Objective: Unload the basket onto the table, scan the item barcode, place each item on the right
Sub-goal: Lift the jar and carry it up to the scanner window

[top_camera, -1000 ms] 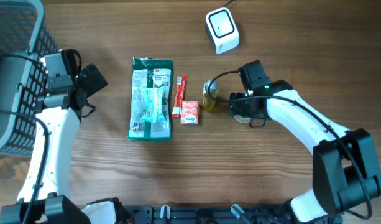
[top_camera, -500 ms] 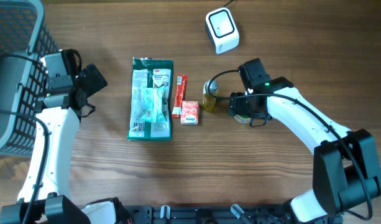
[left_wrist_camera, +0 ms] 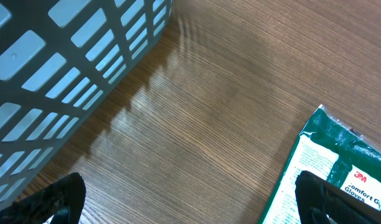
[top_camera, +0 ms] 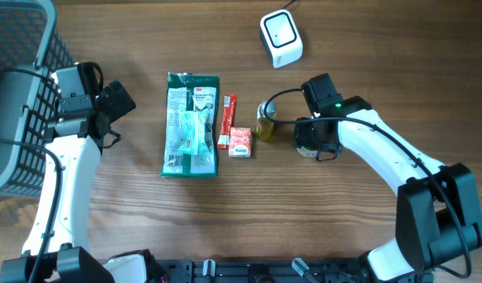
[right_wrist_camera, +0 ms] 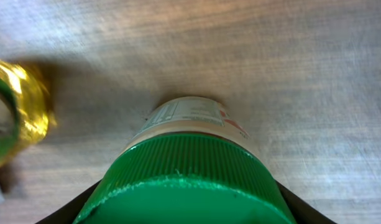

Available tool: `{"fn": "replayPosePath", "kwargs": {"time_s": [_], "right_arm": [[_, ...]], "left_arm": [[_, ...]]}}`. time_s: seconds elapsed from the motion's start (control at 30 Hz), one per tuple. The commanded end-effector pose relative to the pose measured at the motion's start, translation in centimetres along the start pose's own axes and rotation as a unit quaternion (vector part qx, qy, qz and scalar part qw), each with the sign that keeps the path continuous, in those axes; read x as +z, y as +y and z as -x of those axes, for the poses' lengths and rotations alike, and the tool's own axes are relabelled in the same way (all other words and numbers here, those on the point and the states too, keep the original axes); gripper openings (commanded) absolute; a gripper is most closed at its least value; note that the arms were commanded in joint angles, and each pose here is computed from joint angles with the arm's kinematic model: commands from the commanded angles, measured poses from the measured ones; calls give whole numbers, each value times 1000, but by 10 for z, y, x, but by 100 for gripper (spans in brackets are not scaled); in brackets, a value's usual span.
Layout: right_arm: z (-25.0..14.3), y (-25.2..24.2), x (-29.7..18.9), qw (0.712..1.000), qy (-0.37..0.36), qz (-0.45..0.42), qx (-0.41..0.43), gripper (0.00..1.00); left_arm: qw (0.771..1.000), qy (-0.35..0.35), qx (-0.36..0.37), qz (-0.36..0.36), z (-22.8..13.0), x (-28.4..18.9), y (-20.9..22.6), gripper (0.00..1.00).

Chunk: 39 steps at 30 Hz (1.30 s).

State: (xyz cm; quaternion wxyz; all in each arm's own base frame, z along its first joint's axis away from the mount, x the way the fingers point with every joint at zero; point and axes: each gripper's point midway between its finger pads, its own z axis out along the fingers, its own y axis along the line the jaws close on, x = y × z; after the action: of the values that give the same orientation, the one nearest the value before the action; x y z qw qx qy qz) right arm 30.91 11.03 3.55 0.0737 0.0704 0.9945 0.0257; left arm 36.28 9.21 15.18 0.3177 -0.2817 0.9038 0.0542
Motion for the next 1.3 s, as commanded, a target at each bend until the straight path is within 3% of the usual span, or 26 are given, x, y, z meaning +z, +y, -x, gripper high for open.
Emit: {"fn": "replayPosePath", "kwargs": {"time_s": [0.0,0.1,0.17,0.37,0.6,0.83,1.27], "right_arm": [[17,-7,-24,1000,-6,7,26,47],[20,-7,-50,998,12,41,47,25],[8,0,-60,994,46,75,57,17],[-34,30,-77,970,155,171,74,22],[-59,74,-116,911,250,315,94,27],[-73,84,-135,878,306,347,126,23],[-73,86,-139,866,322,348,156,23]], "left_arm": [[1000,-8,5,-4,7,-4,-1,100],[1000,-8,5,-4,7,-4,-1,100],[1000,-8,5,-4,7,-4,-1,100],[1000,-8,5,-4,7,-4,-1,100],[1000,-8,5,-4,7,-4,-1,100],[1000,-8,5,-4,7,-4,-1,100],[1000,-8,5,-4,7,-4,-1,100]]}}
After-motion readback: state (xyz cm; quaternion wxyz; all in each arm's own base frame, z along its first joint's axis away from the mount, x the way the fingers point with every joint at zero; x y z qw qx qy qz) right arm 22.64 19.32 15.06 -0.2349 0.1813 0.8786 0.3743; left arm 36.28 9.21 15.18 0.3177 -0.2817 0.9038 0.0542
